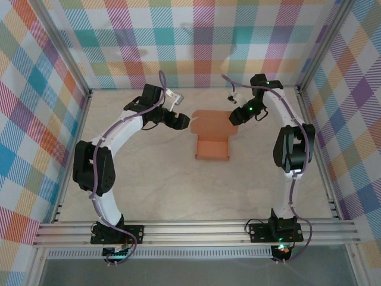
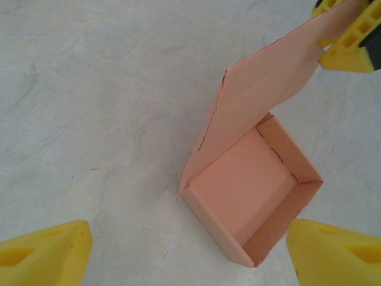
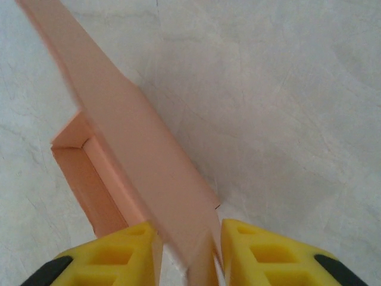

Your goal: Fold the paper box

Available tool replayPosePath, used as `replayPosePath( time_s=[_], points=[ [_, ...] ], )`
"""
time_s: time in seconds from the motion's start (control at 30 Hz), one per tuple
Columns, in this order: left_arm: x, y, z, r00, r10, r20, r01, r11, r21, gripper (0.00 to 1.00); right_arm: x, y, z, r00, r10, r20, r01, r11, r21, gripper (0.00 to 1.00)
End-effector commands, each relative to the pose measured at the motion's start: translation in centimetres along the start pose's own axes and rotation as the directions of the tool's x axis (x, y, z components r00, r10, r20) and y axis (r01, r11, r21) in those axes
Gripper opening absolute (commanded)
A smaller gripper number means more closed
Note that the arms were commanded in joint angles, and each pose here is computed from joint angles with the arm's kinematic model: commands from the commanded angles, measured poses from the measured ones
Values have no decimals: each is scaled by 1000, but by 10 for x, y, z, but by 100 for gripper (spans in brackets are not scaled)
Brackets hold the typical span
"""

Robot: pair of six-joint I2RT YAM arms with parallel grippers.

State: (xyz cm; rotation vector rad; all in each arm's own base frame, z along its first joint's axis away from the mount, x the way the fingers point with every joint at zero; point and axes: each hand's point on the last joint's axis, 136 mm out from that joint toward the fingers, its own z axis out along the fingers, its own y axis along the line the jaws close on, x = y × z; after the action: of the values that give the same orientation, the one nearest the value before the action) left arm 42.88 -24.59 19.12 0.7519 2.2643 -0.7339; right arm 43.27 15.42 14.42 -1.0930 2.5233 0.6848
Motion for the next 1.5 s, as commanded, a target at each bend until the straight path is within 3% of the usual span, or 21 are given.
replayPosePath(
  time_s=[0.0, 0.1, 0.23, 0.5, 1.17, 1.47],
  points=[
    [-4, -5, -3, 1000, 17, 3, -17, 999, 37, 83, 2, 6, 0, 999, -42, -34, 42, 999, -9, 25],
    [-4, -5, -2, 1000, 17, 4, -17, 999, 42, 82, 3, 6, 0, 998, -44, -41, 44, 999, -6, 20],
    [-5, -6, -2, 1000, 18, 4, -18, 999, 46, 81, 3, 6, -2, 998, -54, -44, 54, 999, -1, 27],
    [-6, -7, -2, 1000, 19, 5, -20, 998, 53, 81, 12, 4, -7, 995, -73, -64, 75, 996, 38, 28],
    [-3, -6, 2, 1000, 22, -6, -22, 998, 65, 79, 18, 8, -23, 996, -66, -55, 68, 997, 36, 27],
    [-1, -7, 5, 1000, 23, -13, -22, 997, 75, 77, 21, 6, -13, 997, -54, -62, 54, 999, 5, 25]
  ],
)
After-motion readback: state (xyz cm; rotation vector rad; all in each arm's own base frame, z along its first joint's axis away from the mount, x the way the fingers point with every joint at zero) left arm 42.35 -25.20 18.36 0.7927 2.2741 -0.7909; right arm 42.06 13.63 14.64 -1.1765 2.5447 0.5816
